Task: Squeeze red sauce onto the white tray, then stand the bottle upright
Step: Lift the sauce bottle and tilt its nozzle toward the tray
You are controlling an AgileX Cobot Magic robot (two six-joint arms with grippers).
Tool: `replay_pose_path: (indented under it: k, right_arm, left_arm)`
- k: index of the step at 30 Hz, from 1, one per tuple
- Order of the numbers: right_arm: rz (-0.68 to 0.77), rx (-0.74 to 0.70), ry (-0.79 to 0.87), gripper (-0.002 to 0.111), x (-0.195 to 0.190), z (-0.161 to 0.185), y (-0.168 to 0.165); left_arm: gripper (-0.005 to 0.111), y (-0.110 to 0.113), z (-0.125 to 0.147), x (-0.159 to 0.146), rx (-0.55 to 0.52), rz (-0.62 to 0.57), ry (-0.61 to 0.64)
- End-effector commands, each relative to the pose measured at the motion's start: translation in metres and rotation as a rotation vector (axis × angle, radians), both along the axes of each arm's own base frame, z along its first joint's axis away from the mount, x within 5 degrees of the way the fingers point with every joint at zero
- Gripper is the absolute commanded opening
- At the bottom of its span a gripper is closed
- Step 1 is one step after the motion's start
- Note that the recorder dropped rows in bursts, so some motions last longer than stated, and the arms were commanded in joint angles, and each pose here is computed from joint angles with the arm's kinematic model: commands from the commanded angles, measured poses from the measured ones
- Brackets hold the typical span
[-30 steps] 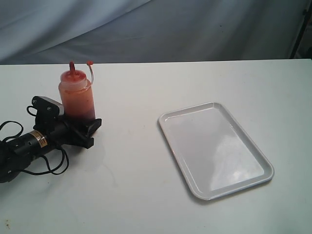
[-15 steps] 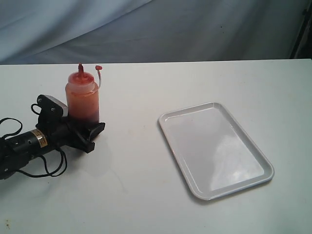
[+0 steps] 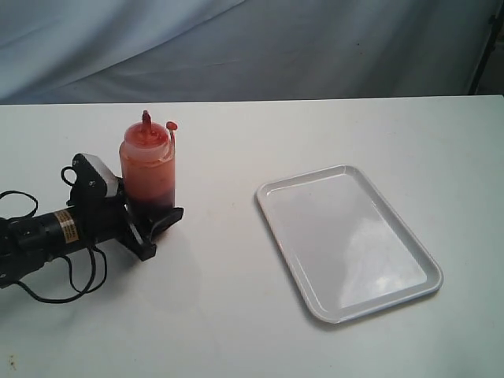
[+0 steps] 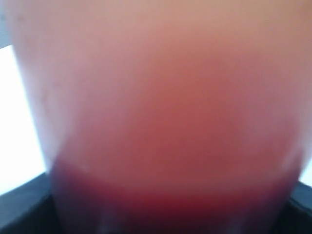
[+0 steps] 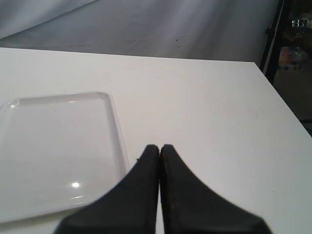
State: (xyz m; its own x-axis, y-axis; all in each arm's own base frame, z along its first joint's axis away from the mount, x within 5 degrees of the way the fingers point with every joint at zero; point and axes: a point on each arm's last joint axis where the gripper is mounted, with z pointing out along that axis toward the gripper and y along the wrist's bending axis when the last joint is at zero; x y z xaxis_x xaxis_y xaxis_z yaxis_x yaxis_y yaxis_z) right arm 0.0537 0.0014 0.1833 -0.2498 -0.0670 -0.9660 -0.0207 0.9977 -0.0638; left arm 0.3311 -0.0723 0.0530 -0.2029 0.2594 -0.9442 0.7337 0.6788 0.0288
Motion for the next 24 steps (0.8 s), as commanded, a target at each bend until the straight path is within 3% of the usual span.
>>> replay_pose_path:
  k: [1,11,24]
  right_arm:
    - [0.0,-0.008,0.0,0.0,0.0,-0.001,0.0]
    - [0.0,-0.008,0.0,0.0,0.0,-0.001,0.0]
    - [0.0,-0.008,0.0,0.0,0.0,-0.001,0.0]
  left_arm:
    - [0.0,-0.005,0.016,-0.001,-0.08,-0.046,-0.091]
    - [0.0,-0.01,0.019,-0.006,-0.07,-0.135,-0.105]
    - [0.0,-0.01,0.062,-0.019,-0.053,-0.143,-0.217]
